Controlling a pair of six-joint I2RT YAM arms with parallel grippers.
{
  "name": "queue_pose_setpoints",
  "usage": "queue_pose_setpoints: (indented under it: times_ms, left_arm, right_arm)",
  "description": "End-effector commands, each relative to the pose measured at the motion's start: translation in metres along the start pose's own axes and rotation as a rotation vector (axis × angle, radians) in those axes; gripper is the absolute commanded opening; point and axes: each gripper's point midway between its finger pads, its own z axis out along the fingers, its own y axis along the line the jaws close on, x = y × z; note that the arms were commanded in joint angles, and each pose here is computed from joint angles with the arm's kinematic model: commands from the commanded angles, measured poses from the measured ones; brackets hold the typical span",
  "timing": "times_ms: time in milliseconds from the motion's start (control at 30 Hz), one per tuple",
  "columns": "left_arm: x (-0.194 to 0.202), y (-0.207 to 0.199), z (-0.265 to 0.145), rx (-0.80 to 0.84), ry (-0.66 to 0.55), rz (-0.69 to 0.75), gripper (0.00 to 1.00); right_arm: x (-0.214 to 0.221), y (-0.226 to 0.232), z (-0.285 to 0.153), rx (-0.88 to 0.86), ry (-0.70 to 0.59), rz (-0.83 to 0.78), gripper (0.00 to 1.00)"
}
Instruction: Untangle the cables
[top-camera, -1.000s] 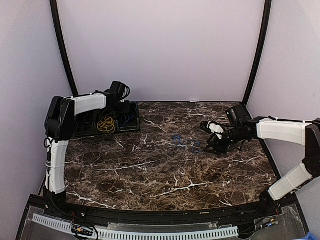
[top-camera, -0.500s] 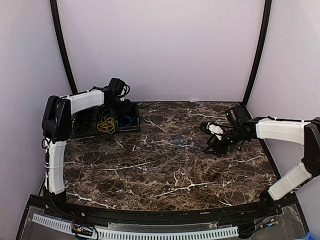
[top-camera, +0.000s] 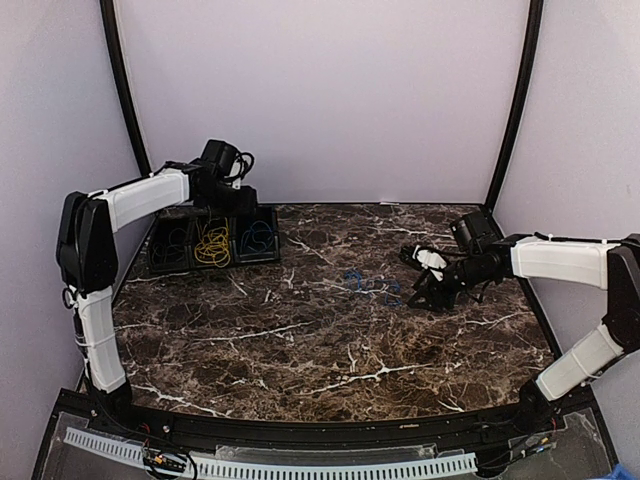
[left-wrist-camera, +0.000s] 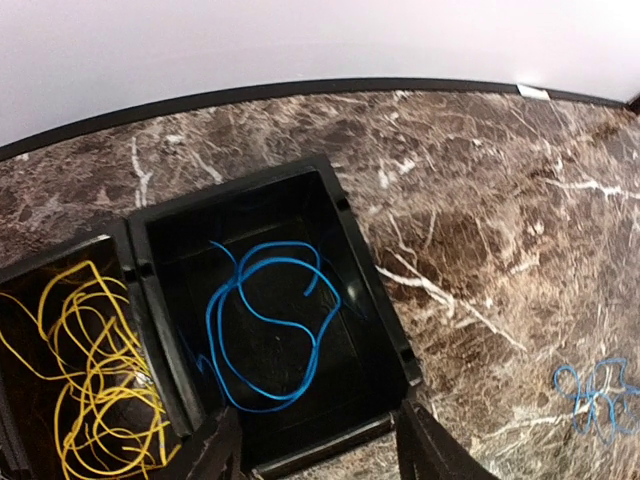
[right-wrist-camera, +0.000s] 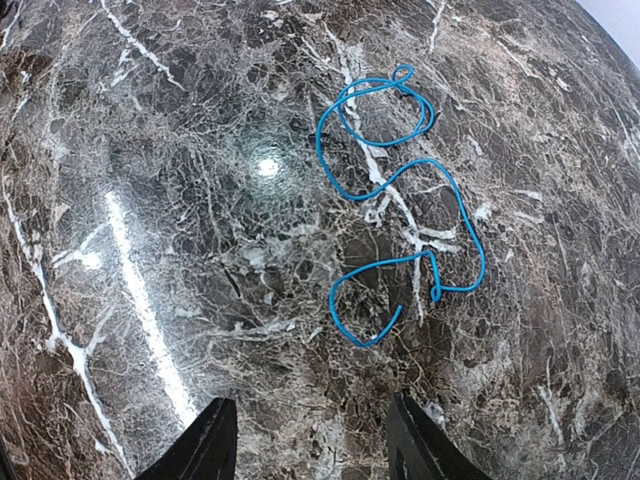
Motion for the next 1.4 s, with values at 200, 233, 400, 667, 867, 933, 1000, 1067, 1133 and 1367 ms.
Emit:
queue_pose_setpoints:
  times_ms: [200,233,400,667,867,933,1000,1067,1133,1367]
  left_arm:
    - [0.04,-0.186,-0.084,0.453,-0.186,0.413,0.56]
    - [0.049,-0.201,-0.088,0.494,-0.181,0.421,0.56]
    - [0.08,-0.231,-0.087,0.587,-0.172,0.375,0.55]
    - [0.108,-0.228,-0.084,0.617,-0.153,0.335,0.54]
    - [0.112,-0.219,-0.085,0.597,-0.175,0.337,0.54]
    - [0.113,-0.219,-0.089,0.604,-0.186,0.338,0.54]
    - [0.114,-0.218,-0.094,0.618,-0.211,0.346,0.53]
    - [0.122,-0.215,-0.097,0.636,-0.232,0.378,0.54]
    - [0.126,-0.219,-0.105,0.682,-0.264,0.423,0.54]
    - [0.122,-0.234,-0.153,0.774,-0.51,0.534,0.61]
  right_arm:
    - [-0.001,-0.024,0.021,0.008,0.054,0.073,0.52]
    - [0.001,-0.024,0.025,-0.003,0.066,0.077,0.52]
    - [0.0,-0.031,0.038,-0.017,0.084,0.091,0.53]
    - [0.005,-0.027,0.061,-0.042,0.132,0.068,0.53]
    - [-0.004,-0.019,0.076,-0.077,0.166,0.035,0.18]
    - [-0.013,-0.016,0.067,-0.08,0.141,0.031,0.0]
    - [-0.027,-0.012,0.05,-0.072,0.109,0.014,0.0]
    - [-0.048,-0.005,0.027,-0.09,0.061,-0.014,0.0]
    - [-0.073,0.007,0.0,-0.13,0.009,-0.039,0.0]
    - [-0.145,0.04,-0.079,-0.242,-0.154,-0.102,0.0]
